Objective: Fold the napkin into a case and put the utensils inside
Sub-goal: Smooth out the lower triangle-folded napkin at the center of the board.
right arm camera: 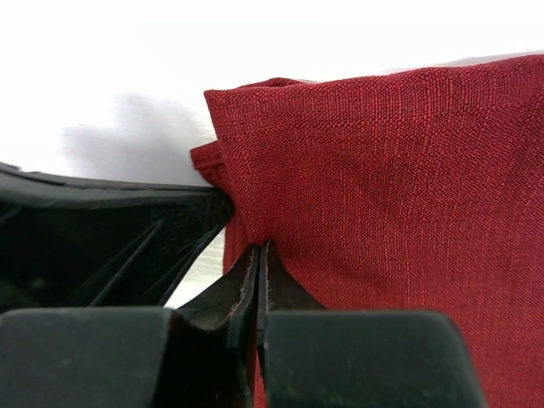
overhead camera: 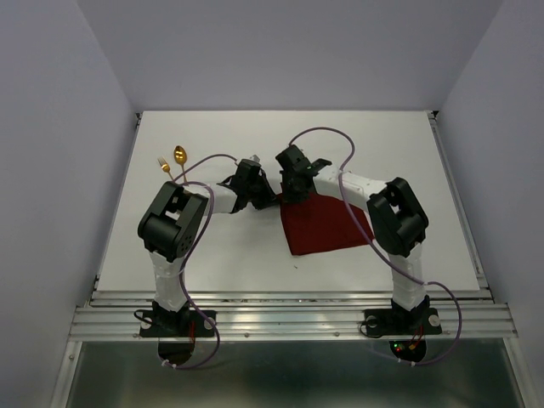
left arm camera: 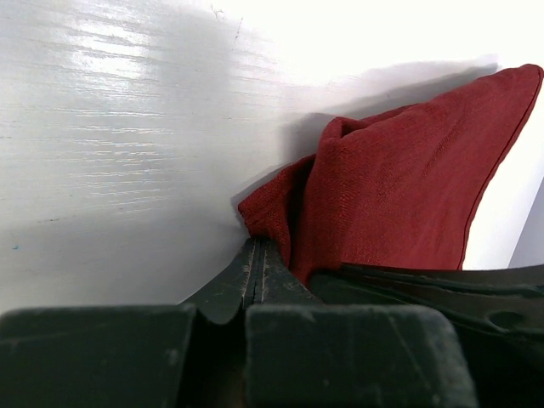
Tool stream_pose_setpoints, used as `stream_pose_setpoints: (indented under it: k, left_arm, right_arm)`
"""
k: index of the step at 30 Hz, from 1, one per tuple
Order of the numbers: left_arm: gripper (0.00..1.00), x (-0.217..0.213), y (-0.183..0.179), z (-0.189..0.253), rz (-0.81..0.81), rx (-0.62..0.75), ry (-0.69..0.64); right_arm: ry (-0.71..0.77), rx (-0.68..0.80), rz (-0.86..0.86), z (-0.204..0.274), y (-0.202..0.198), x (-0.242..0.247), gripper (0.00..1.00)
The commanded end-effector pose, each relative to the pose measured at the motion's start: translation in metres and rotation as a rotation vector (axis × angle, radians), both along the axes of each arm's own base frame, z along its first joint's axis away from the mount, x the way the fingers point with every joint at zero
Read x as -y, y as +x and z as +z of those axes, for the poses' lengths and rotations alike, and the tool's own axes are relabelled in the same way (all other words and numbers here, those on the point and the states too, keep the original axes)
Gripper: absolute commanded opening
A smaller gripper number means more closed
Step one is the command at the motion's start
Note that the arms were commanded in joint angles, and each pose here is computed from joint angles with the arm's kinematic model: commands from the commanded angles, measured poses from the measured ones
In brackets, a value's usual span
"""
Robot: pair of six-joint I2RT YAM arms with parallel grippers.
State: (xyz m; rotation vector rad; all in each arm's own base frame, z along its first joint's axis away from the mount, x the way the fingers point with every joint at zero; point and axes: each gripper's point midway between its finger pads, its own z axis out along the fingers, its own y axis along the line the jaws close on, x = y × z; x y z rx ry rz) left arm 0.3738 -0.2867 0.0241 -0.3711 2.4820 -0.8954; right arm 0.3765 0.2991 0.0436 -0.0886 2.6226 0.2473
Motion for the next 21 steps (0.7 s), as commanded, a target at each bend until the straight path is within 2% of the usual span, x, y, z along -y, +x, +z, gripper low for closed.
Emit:
stream_pose_setpoints:
  k: [1, 9, 21]
  left_arm:
    - [0.0, -0.004, 0.005, -0.003, -0.001, 0.006, 0.025]
    - [0.0, -0.005, 0.006, -0.006, -0.001, 0.0, 0.029]
    - [0.0, -0.007, 0.01, -0.003, 0.002, 0.007, 0.033]
  right_arm:
    - [0.079, 0.087, -0.005, 0.044, 0.011, -0.009, 0.01]
    - [0.113, 0.086, 0.013, 0.053, 0.01, -0.015, 0.01]
    - [0.104, 0.041, 0.047, 0.028, 0.004, -0.028, 0.01]
